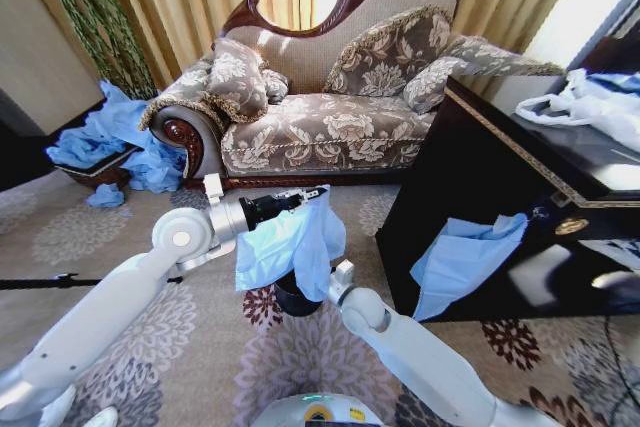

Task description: Place a garbage bag over the trash bin.

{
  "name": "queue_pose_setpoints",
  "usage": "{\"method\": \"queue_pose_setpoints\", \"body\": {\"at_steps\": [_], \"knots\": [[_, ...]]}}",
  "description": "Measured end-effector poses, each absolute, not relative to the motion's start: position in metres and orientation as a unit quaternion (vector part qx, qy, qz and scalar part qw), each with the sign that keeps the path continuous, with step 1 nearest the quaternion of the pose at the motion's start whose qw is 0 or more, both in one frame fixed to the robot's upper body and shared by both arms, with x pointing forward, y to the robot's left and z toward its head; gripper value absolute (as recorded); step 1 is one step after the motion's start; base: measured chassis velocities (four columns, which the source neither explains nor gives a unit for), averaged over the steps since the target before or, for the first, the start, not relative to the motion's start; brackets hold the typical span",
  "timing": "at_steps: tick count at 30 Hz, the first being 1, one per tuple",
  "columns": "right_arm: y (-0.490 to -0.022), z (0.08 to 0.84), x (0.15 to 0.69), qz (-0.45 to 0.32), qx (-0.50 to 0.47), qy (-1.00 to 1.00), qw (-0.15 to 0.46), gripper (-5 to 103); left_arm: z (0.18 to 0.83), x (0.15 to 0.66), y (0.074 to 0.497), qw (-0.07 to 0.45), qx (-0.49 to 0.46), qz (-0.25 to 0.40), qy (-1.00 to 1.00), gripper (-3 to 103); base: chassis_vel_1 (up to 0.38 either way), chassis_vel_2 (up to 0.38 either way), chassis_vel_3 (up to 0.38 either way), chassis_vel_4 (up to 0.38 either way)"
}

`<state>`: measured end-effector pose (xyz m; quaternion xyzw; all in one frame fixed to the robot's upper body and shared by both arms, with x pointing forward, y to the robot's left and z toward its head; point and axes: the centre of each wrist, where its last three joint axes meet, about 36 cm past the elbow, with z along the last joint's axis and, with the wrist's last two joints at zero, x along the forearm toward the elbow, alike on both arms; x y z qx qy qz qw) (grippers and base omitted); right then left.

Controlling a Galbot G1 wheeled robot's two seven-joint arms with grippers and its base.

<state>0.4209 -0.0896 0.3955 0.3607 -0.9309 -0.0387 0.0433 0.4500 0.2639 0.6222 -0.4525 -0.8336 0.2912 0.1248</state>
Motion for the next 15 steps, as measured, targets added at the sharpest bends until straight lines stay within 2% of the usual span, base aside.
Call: {"method": "queue_pose_setpoints", "body": {"at_steps": [7, 15], "knots": [[-0.099, 0.379, 0.43, 0.015, 0.338, -0.938, 0.072, 0, 0.614, 0.456, 0.247, 0.112, -0.438, 0.338, -0.825, 0, 0.0, 0.0, 0.0, 0.0], [-0.099, 0.372, 0.428, 0.031, 0.328, -0.94, 0.094, 0, 0.582, 0.447, 0.255, 0.122, -0.4, 0.369, -0.83, 0, 0.0, 0.0, 0.0, 0.0]]}}
